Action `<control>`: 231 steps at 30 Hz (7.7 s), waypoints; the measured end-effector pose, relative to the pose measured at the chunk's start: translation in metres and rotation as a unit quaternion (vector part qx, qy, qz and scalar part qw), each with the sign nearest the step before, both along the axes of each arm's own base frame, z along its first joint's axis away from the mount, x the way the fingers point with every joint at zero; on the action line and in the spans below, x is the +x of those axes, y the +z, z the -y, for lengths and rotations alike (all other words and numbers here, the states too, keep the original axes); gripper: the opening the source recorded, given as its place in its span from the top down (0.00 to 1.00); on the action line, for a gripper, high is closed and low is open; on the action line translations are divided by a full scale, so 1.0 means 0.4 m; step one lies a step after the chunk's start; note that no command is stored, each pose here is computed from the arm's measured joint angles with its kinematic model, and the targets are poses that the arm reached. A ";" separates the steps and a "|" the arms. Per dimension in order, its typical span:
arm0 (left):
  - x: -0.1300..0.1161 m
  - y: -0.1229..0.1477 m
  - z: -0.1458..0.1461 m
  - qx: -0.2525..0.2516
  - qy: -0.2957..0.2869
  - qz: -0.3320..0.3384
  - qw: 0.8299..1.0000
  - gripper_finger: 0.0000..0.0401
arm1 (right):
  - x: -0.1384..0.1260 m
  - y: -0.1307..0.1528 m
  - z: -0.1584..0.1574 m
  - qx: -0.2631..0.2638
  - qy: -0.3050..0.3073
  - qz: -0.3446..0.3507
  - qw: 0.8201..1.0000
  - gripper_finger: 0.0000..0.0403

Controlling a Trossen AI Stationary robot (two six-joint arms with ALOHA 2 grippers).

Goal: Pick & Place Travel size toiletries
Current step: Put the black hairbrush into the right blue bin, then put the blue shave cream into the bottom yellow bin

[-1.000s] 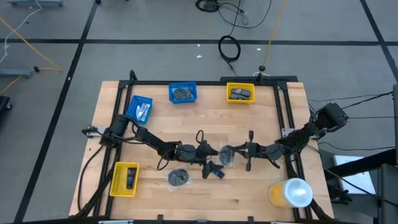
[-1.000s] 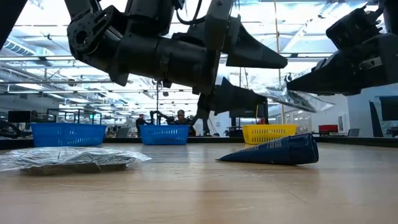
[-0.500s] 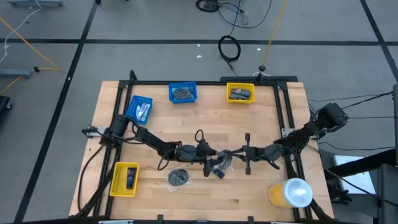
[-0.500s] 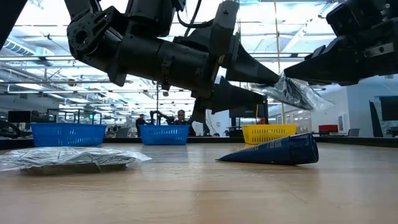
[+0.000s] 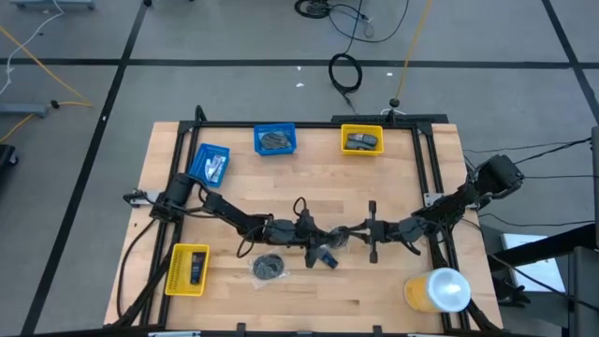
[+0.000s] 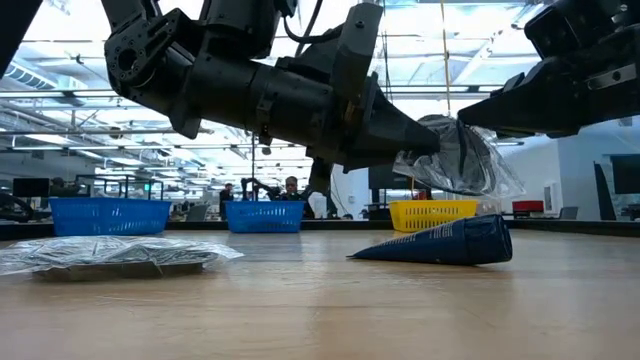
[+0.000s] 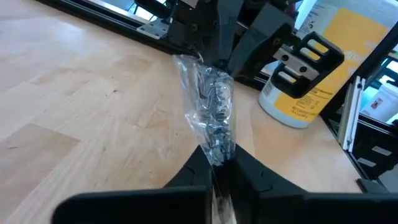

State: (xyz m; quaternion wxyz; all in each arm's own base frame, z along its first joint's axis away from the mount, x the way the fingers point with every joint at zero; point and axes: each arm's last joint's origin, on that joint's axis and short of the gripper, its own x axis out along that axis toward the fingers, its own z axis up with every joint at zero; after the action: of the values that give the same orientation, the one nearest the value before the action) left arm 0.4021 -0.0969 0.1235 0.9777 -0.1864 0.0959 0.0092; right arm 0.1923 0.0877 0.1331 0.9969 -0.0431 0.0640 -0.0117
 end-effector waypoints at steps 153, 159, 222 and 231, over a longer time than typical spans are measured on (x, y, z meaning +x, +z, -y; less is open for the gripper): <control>-0.211 -0.019 -0.518 -0.148 0.604 0.076 0.780 0.93 | -0.044 0.051 -0.011 0.037 0.018 0.044 0.998 0.71; -0.210 0.023 -0.517 -0.136 0.563 0.063 0.813 0.77 | -0.044 0.051 -0.011 0.038 0.018 0.044 0.998 0.71; -0.299 0.015 -0.694 -0.192 0.466 -0.058 0.862 0.99 | -0.044 0.046 -0.011 0.054 0.014 0.034 0.998 0.71; -0.291 0.122 -0.649 -0.119 0.417 -0.026 0.901 0.98 | -0.045 0.043 -0.011 0.055 0.015 0.028 0.998 0.71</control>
State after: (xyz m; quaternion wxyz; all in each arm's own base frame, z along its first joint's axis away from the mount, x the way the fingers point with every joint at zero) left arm 0.2859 0.1626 0.1722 0.8523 -0.3239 0.0355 0.4091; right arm 0.1744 0.0921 0.1502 0.9993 0.0109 0.0355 0.0051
